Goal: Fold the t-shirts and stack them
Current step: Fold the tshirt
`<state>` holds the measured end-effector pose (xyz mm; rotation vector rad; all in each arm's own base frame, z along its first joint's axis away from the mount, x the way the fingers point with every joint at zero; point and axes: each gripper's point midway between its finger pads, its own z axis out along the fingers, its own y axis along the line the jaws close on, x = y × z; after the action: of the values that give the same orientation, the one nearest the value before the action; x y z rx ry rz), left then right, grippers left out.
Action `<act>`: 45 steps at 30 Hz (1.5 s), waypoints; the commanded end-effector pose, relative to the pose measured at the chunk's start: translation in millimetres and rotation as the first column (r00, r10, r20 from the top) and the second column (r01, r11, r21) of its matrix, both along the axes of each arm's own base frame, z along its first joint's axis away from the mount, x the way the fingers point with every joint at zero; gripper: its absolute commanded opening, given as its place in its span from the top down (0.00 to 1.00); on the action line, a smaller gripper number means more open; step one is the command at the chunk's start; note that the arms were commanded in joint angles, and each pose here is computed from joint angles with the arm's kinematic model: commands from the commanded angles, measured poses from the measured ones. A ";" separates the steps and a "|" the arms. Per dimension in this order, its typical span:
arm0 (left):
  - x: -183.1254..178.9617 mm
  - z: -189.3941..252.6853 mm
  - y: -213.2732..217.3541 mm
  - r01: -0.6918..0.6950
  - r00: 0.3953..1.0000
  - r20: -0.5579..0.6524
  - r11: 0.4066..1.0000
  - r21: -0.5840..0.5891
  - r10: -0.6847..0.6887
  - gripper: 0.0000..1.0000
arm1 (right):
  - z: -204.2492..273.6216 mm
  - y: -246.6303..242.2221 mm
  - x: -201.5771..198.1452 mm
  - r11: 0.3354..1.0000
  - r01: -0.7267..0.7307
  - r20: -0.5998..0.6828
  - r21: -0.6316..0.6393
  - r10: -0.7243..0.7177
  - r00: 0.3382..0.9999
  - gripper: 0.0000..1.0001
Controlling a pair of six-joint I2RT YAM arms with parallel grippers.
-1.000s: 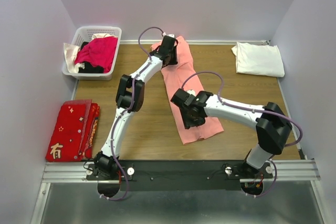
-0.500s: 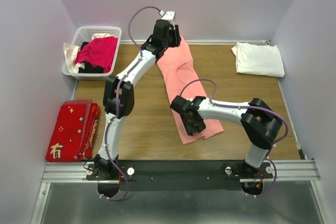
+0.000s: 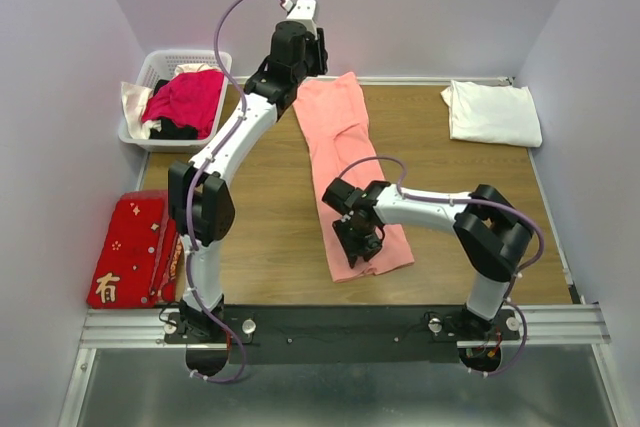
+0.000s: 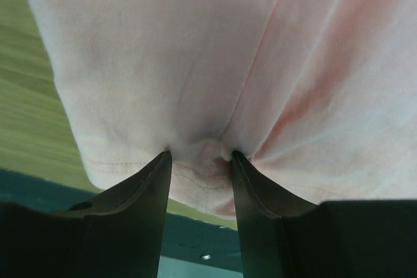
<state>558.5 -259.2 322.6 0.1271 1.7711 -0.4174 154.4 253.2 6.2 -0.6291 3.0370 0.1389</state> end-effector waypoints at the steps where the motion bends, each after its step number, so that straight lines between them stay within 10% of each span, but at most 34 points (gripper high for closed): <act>1: -17.0 19.2 21.6 -0.073 0.997 -0.012 0.997 0.017 0.073 0.55 | -73.5 50.3 -37.0 0.991 -0.006 -0.178 0.132 0.030 0.984 0.50; 11: -59.5 26.0 60.6 -0.174 0.981 -0.073 0.983 0.061 0.179 0.55 | -74.4 119.6 -15.4 0.972 -0.031 -0.155 0.233 0.068 0.986 0.51; 26: -117.0 -25.7 91.1 -0.192 0.956 -0.197 0.973 0.131 0.215 0.55 | 12.4 68.2 15.5 0.987 0.025 0.152 0.157 -0.050 0.987 0.51; 37: -163.4 -67.7 106.4 -0.232 0.908 -0.335 0.968 0.095 0.250 0.55 | 111.0 67.0 36.5 0.938 0.054 0.333 0.342 -0.174 0.927 0.50; 45: -236.0 -136.3 107.8 -0.157 0.849 -0.499 0.985 0.075 0.173 0.55 | 78.3 -0.6 30.5 0.956 0.241 0.392 0.168 -0.289 0.873 0.49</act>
<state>368.0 -144.6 220.1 -0.1228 2.1846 -0.2161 188.8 310.2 114.4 -0.3493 2.6007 0.4369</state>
